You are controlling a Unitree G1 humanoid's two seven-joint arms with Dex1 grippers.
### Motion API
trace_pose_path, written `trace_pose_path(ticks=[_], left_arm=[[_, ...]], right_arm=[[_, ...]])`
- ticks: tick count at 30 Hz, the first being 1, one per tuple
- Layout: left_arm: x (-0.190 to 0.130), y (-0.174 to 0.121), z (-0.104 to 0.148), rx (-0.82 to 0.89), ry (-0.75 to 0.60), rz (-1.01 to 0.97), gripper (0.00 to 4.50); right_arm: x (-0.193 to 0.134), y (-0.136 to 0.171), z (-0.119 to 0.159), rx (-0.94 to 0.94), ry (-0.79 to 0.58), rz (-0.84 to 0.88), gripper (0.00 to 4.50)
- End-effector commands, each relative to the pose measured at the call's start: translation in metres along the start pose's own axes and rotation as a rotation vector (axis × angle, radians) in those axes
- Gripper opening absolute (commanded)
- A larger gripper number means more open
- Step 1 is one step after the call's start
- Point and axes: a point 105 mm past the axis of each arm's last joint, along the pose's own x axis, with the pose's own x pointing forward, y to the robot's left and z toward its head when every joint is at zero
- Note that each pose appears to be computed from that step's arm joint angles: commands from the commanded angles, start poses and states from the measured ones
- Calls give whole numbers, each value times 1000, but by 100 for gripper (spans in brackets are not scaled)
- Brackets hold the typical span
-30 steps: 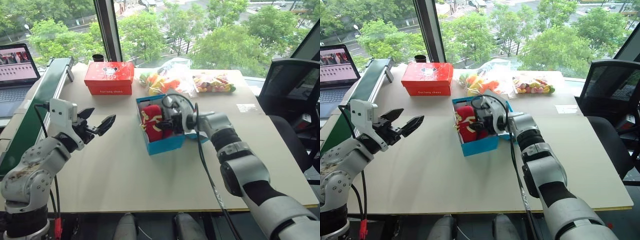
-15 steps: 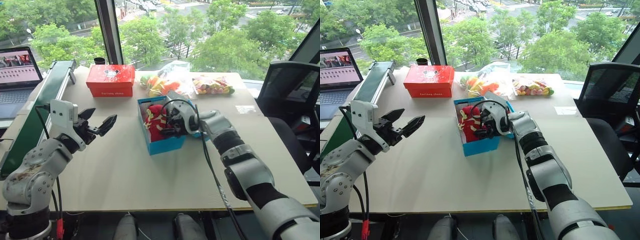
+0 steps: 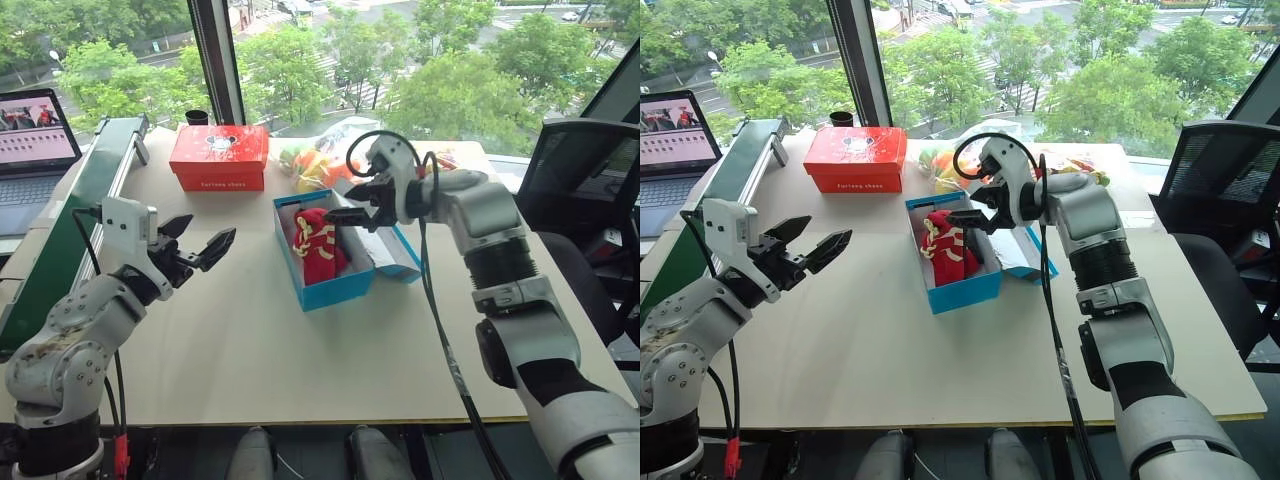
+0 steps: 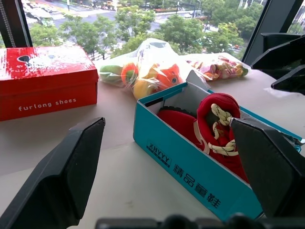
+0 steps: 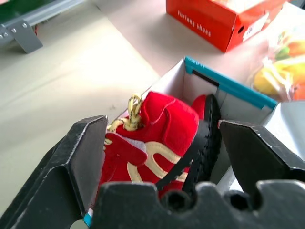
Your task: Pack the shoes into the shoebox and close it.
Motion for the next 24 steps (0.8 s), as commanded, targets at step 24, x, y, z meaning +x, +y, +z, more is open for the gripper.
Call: trace_pose_path(ticks=[24], left_arm=[[6,-14,10,26,-41,-55,450]], right_arm=[[-3,-11,2,-153,-49,-117,4]])
